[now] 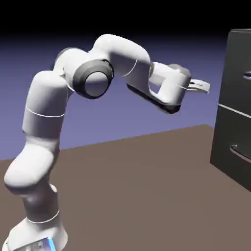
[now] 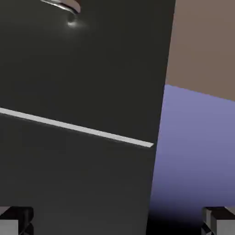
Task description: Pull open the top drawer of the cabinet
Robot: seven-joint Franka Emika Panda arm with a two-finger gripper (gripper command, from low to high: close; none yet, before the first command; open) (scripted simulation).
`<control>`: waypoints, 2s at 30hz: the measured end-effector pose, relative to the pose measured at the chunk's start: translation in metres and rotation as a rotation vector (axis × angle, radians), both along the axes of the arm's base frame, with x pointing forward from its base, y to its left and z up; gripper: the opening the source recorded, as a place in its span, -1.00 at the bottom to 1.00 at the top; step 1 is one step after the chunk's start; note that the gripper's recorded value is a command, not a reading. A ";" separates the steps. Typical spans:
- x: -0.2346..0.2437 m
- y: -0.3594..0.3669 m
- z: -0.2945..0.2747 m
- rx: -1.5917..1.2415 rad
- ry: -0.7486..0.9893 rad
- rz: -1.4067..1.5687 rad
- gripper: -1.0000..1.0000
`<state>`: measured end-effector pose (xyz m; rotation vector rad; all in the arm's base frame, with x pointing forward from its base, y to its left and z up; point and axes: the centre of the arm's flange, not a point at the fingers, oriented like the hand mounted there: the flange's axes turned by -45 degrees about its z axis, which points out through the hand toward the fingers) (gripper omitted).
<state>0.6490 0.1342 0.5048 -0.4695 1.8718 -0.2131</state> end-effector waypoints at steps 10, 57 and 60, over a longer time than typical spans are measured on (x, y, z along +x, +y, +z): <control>0.050 -0.059 0.017 -0.603 -0.230 0.159 0.00; 0.027 -0.154 0.031 -1.137 -0.362 0.130 -1.00; 0.003 -0.154 0.031 -1.137 -0.362 0.130 -1.00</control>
